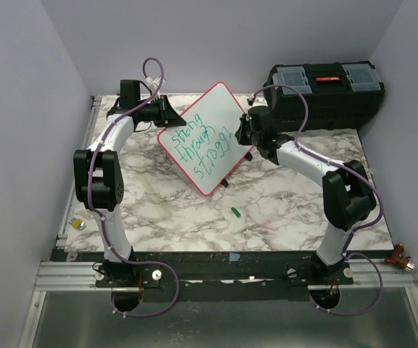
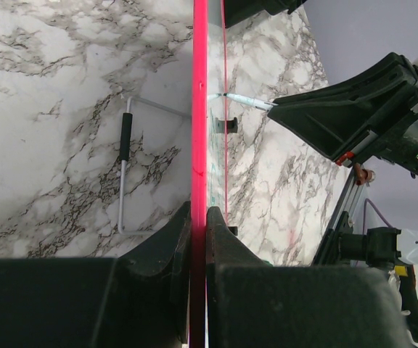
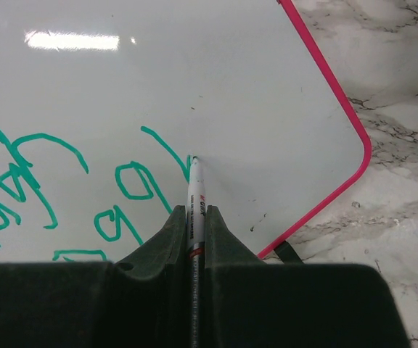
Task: Write a sentence on the whiteboard
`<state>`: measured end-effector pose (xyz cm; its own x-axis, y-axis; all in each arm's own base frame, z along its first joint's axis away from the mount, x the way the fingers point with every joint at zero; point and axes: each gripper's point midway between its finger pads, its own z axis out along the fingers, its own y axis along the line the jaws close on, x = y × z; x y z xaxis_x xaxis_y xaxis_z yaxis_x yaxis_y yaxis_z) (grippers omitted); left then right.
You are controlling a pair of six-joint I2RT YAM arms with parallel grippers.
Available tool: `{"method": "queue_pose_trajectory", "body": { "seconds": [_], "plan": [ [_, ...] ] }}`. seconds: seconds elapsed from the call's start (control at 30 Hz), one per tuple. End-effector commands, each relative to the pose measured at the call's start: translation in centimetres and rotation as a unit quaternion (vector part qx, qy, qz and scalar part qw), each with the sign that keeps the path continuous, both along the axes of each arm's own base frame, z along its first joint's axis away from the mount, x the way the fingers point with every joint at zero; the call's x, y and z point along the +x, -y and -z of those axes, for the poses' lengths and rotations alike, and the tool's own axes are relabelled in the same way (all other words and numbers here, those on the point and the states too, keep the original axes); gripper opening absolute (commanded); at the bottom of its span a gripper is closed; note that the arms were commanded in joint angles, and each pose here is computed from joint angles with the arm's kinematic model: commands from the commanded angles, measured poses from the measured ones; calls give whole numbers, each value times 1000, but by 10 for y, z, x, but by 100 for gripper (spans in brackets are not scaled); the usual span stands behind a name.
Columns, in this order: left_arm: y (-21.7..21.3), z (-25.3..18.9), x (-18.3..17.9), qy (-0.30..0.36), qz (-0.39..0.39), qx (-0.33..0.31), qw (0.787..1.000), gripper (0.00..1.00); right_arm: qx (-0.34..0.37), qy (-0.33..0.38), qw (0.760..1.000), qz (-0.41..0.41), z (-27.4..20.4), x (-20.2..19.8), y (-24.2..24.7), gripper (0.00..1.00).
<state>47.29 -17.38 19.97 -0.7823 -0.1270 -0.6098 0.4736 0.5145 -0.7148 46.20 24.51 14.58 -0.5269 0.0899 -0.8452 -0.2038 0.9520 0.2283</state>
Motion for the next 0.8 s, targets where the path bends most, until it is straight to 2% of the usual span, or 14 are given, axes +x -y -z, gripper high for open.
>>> {"method": "queue_pose_trajectory", "body": {
  "seconds": [0.0, 0.2, 0.77],
  "plan": [
    [2, -3, 4, 54, 10, 23, 998, 0, -12, 16, 1000, 11, -18, 2, 6, 1],
    [2, -3, 4, 54, 10, 23, 998, 0, -6, 34, 999, 12, -33, 0, 8, 1],
    [2, -2, 4, 54, 10, 24, 998, 0, -3, 23, 1000, 3, -21, 12, -2, 1]
  ]
}}
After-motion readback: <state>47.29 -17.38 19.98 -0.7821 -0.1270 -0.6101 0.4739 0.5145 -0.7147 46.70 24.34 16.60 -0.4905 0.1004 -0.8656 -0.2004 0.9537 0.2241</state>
